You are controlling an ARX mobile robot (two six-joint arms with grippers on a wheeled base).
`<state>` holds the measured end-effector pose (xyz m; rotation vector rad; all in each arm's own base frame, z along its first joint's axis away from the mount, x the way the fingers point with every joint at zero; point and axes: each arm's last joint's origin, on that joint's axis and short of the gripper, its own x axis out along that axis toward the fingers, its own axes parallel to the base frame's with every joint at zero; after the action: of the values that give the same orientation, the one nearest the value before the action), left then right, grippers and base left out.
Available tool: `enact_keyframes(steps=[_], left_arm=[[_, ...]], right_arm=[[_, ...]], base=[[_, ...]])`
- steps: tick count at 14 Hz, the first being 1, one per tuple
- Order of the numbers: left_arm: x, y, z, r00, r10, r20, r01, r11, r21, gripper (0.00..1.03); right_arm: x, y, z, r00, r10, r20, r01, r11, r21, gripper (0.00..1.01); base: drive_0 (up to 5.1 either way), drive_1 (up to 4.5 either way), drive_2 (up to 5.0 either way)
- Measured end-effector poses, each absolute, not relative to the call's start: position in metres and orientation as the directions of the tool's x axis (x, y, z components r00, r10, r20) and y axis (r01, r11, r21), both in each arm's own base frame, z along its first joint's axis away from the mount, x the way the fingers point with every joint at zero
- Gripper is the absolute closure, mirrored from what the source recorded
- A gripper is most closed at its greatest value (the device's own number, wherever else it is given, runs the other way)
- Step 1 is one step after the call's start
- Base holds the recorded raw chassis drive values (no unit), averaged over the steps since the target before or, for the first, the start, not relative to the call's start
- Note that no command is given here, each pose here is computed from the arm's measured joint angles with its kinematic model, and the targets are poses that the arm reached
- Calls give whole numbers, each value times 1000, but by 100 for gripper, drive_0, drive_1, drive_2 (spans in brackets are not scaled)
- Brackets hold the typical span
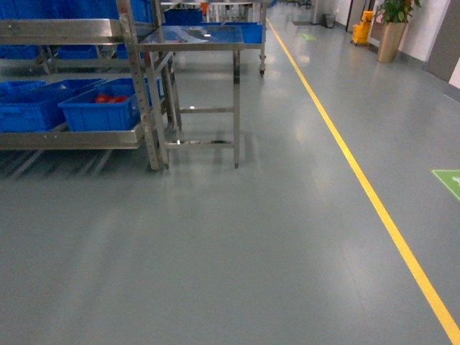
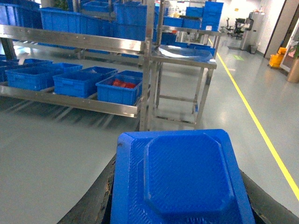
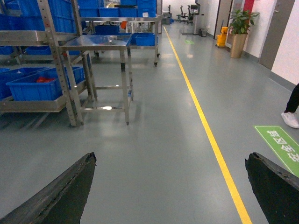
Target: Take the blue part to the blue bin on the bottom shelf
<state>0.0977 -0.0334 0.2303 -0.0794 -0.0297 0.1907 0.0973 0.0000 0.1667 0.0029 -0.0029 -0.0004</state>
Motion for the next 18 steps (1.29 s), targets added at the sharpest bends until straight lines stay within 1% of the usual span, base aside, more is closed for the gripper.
enact_keyframes(steps=[18], left_arm=[[98, -34, 230, 982, 189, 23, -187, 979, -82, 60]], right_arm=[[97, 0, 167, 1000, 0, 1, 0, 1000, 3, 3]], base=[[1, 404, -402]])
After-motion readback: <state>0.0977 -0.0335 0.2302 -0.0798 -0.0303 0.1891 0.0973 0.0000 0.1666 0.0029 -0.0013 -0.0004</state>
